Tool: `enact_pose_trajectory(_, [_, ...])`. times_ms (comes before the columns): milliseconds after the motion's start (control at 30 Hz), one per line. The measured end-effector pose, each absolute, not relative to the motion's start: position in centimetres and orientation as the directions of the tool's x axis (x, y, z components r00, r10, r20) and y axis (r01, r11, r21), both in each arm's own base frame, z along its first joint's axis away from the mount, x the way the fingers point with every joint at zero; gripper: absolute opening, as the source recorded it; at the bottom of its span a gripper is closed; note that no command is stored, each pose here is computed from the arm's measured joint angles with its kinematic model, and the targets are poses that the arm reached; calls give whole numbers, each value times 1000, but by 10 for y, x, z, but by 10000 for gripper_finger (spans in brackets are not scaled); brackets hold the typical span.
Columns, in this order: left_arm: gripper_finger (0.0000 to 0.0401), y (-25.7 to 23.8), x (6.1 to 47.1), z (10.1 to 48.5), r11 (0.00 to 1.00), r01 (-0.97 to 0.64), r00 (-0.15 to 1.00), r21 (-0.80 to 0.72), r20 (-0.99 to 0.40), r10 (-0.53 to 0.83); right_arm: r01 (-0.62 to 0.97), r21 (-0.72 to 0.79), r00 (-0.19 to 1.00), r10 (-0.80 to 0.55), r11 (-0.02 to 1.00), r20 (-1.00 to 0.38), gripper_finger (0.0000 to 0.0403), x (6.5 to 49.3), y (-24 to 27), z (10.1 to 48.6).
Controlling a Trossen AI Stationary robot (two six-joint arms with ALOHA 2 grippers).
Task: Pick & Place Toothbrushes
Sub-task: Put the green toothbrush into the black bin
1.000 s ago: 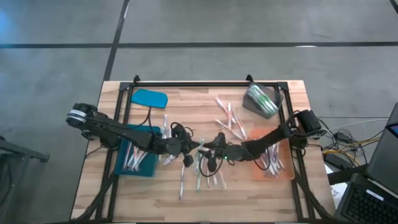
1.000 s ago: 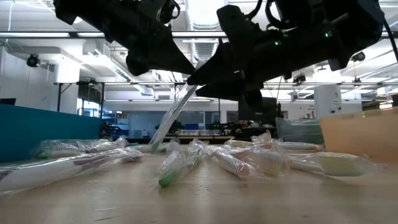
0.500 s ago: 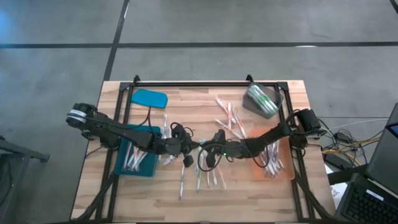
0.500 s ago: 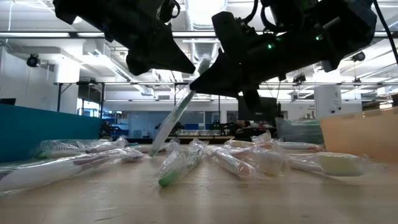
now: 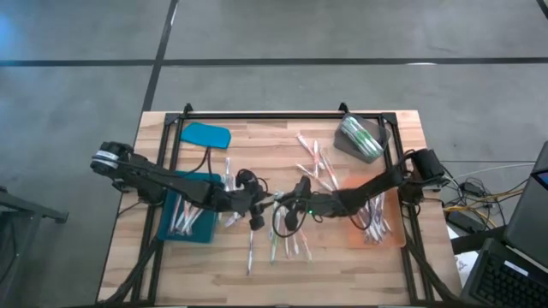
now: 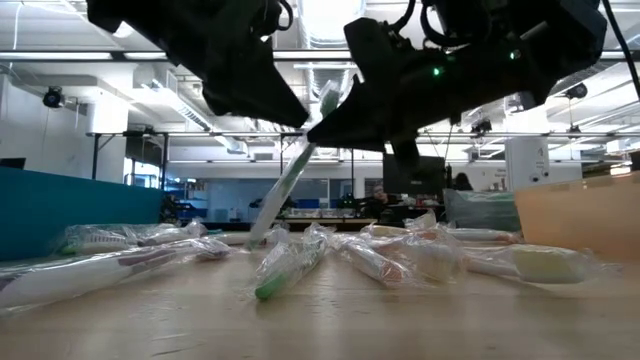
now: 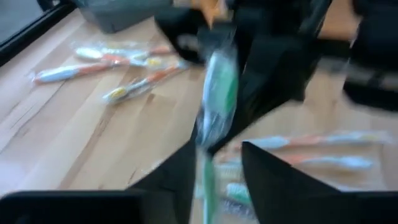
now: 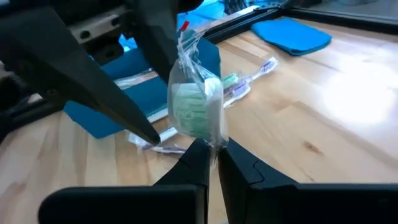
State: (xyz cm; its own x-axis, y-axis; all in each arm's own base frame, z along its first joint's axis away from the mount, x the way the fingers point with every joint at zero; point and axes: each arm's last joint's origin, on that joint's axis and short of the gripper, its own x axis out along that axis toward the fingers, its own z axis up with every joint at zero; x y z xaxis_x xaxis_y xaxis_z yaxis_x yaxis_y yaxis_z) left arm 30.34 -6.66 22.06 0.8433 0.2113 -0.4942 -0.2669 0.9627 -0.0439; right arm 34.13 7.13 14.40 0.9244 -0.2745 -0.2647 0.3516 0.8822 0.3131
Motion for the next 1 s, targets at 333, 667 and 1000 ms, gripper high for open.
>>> enact_pose_trajectory(333, [243, -62, 301, 219, 940, -336, 788, 51, -531, 310, 423, 201, 869, -333, 883, -366, 13, 316, 47, 191])
enact_pose_trajectory(667, [243, -58, 303, 222, 940, -335, 802, 68, -502, 322, 498, 165, 822, -404, 851, -401, 13, 268, 16, 247])
enact_pose_trajectory(1000, [240, -34, 314, 227, 979, -204, 880, 7, -436, 187, 634, 82, 699, -525, 769, -485, 13, 219, -23, 289])
